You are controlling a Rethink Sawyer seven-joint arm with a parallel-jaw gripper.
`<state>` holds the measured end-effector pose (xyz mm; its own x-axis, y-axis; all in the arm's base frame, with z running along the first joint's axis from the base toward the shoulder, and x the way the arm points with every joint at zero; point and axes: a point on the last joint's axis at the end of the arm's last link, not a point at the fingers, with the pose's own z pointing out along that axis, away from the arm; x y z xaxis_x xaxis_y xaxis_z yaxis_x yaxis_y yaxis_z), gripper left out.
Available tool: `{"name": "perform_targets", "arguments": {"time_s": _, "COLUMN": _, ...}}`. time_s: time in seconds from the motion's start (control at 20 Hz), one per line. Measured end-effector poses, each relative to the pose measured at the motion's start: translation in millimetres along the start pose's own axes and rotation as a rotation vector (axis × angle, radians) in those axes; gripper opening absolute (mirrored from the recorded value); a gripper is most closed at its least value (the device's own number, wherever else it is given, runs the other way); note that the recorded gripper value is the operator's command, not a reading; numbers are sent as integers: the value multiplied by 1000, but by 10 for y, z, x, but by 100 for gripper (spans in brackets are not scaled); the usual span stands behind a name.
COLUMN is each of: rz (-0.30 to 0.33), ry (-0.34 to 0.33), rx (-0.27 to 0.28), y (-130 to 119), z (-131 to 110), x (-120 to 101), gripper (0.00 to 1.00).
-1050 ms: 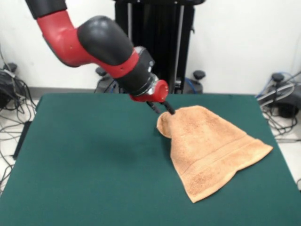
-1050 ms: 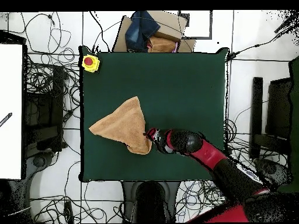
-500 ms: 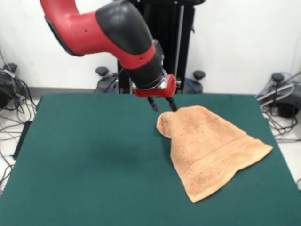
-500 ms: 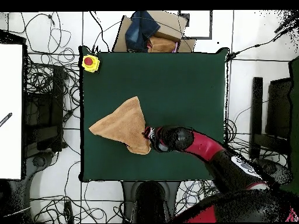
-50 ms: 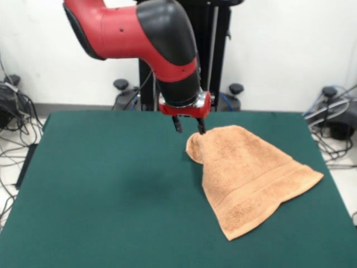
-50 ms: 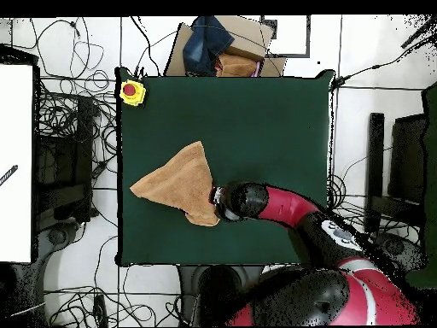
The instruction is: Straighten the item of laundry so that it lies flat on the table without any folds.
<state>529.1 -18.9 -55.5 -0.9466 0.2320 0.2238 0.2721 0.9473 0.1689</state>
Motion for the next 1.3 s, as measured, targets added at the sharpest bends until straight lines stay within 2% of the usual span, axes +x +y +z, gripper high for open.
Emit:
{"name": "perform_targets", "arguments": {"time_s": 0.7, "rz": -39, "ry": -15, "rx": 92, "y": 37, "z": 254, "x": 2, "gripper": 100}}
{"name": "perform_targets", "arguments": {"time_s": 1.3, "rz": -48, "ry": -39, "rx": 117, "y": 23, "z": 246, "x": -80, "gripper": 100}}
